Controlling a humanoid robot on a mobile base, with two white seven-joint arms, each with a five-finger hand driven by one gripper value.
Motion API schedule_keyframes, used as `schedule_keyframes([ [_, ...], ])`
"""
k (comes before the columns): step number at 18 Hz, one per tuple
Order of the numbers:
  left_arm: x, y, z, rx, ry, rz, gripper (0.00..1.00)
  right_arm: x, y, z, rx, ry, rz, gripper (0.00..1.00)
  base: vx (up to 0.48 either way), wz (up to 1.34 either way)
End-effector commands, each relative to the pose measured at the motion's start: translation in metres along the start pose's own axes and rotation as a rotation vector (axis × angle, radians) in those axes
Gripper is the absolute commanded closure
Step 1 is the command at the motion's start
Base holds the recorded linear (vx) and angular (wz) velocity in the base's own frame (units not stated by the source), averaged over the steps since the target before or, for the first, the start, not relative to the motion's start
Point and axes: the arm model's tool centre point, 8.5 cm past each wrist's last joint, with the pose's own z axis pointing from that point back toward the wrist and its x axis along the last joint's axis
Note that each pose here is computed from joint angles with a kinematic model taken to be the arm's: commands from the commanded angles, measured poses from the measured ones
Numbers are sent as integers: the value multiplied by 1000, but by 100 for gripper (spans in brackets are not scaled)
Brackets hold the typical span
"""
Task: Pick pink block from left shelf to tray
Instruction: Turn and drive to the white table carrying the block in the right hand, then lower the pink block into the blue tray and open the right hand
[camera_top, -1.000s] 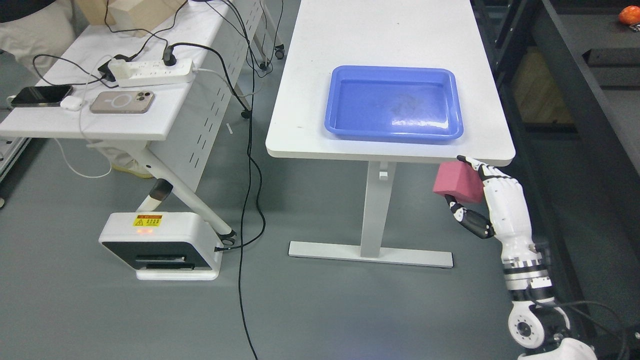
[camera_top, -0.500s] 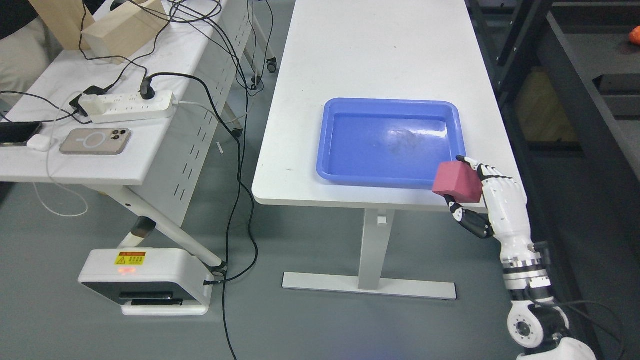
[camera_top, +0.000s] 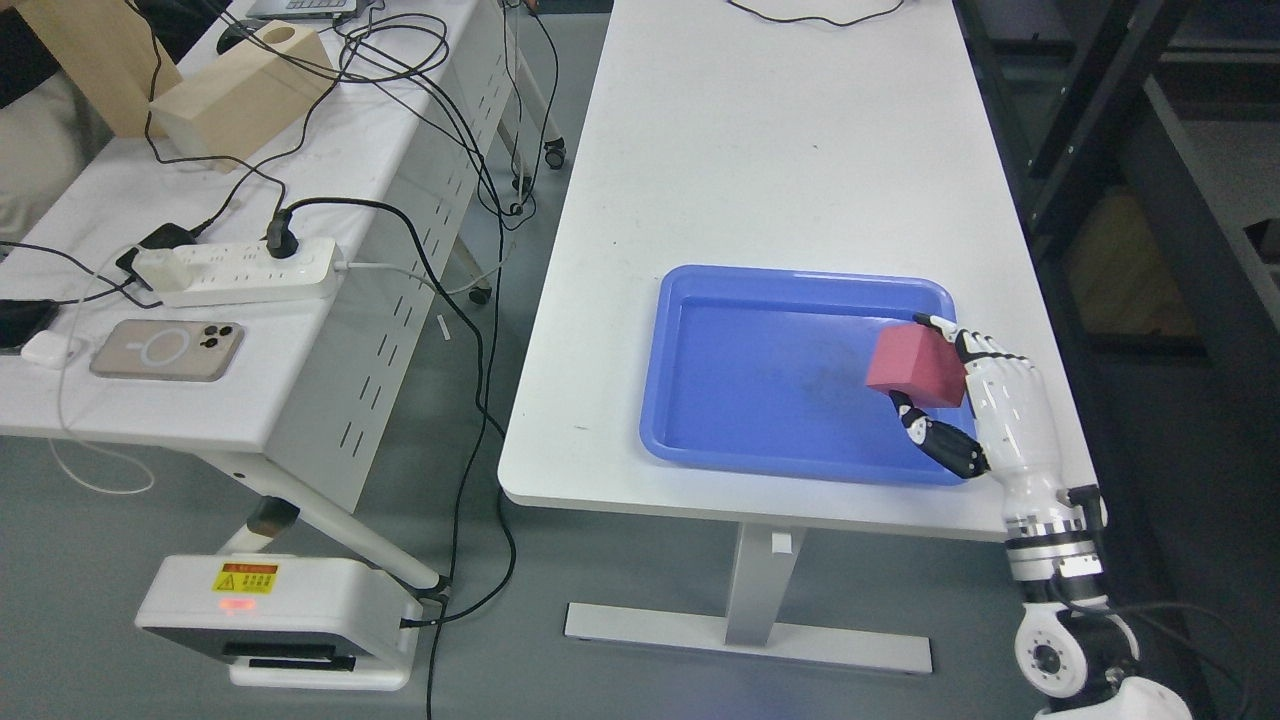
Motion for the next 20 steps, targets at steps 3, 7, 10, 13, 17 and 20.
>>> schedule_keyframes([
  [3, 26, 9, -1, 14, -48, 9, 0, -4, -4, 0, 1, -4, 16, 97, 215, 31],
  [7, 25, 9, -1, 14, -47, 9, 0, -4, -3, 2, 6, 0, 15, 97, 152, 23],
  [10, 26, 9, -1, 14, -48, 9, 0, -3, -1, 3, 11, -5, 12, 97, 94, 9],
  [13, 25, 9, -1, 14, -47, 9, 0, -2, 0, 3, 16, -6, 10, 97, 32, 3],
  [17, 25, 9, -1, 14, -47, 9, 0, -3, 1, 21, 25, -10, -8, 96, 3, 1],
  [20, 25, 9, -1, 14, -47, 9, 0, -6, -2, 35, 47, -38, -21, 96, 0, 0],
])
